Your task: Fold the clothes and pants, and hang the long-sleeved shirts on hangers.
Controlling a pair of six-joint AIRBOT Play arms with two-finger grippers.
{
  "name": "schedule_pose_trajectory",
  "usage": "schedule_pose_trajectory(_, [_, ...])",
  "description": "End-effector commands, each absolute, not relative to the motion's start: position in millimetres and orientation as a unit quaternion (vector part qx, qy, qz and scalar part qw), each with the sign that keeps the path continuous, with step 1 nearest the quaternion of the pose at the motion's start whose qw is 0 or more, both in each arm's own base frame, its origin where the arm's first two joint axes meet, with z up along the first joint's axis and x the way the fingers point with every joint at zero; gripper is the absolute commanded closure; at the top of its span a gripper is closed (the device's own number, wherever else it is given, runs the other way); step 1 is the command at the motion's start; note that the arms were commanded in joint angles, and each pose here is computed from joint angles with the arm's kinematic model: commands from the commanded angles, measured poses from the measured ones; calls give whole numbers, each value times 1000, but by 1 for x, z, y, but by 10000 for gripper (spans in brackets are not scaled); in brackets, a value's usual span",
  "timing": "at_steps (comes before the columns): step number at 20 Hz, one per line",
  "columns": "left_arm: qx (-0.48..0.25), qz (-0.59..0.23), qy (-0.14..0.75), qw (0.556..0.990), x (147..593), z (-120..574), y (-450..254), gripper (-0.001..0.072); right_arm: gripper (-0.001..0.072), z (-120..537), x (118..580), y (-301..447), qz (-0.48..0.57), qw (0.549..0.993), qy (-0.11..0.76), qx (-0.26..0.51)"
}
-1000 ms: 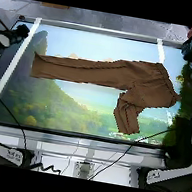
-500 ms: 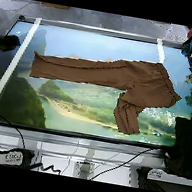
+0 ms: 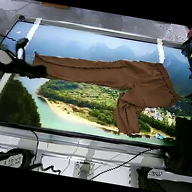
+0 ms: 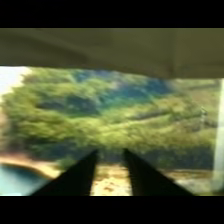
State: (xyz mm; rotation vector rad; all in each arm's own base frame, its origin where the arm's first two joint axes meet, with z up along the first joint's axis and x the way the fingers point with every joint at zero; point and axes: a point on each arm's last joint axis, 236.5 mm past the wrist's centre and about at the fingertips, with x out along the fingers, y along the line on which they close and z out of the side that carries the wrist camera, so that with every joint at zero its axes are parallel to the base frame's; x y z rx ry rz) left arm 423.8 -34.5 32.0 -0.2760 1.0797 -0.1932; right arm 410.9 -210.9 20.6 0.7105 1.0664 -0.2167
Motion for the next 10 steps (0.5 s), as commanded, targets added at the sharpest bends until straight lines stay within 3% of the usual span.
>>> schedule_pose_trajectory(1, [-125,-144,540,820,413,4,-86,1,179,-17,432,-195,-106,765,502,389])
schedule_pose_trajectory(4, [-101,-181,543,814,410,-4,-128,9,179,-54,435,-211,-157,741,507,412])
schedule_pose_trajectory(10, [-105,-269,559,777,377,-9,-224,9,176,-76,443,-258,-240,757,467,388])
